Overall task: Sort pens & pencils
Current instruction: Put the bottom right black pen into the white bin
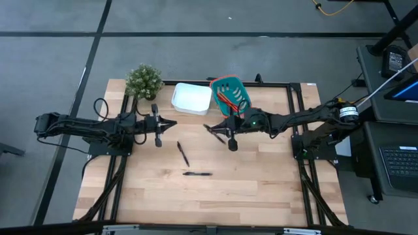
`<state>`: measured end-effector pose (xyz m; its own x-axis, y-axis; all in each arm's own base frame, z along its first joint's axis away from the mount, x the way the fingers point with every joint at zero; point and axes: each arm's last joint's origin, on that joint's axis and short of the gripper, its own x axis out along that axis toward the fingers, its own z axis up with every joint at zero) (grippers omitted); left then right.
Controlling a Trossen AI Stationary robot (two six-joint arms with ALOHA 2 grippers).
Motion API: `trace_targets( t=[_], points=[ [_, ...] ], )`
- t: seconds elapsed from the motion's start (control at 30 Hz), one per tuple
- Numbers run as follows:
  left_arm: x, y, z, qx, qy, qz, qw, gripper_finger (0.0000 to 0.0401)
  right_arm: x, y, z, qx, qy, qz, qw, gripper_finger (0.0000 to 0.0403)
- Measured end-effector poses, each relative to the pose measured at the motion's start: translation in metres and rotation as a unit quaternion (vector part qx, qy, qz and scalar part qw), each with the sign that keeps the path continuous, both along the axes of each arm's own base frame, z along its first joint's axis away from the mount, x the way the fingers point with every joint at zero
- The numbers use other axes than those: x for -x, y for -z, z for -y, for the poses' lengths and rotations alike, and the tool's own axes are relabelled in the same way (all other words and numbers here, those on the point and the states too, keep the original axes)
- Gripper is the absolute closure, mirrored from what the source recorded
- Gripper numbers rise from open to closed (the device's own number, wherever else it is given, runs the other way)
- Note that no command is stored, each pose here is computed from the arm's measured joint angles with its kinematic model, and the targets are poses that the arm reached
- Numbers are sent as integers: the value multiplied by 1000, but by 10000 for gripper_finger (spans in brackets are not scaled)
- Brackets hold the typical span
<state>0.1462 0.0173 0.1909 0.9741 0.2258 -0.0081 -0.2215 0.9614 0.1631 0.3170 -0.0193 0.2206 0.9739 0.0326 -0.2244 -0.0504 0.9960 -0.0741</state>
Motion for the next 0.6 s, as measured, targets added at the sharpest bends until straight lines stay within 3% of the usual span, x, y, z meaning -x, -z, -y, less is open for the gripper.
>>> trace_targets(
  t=[0.27, 0.6],
  points=[
    [0, 0, 1, 12, 15, 5, 1000, 379, -10, 8, 1, 13, -31, 26, 999, 376],
    [0, -3, 1, 17, 25, 22, 999, 303, -42, 10, 14, 8, -63, 43, 997, 376]
  ],
)
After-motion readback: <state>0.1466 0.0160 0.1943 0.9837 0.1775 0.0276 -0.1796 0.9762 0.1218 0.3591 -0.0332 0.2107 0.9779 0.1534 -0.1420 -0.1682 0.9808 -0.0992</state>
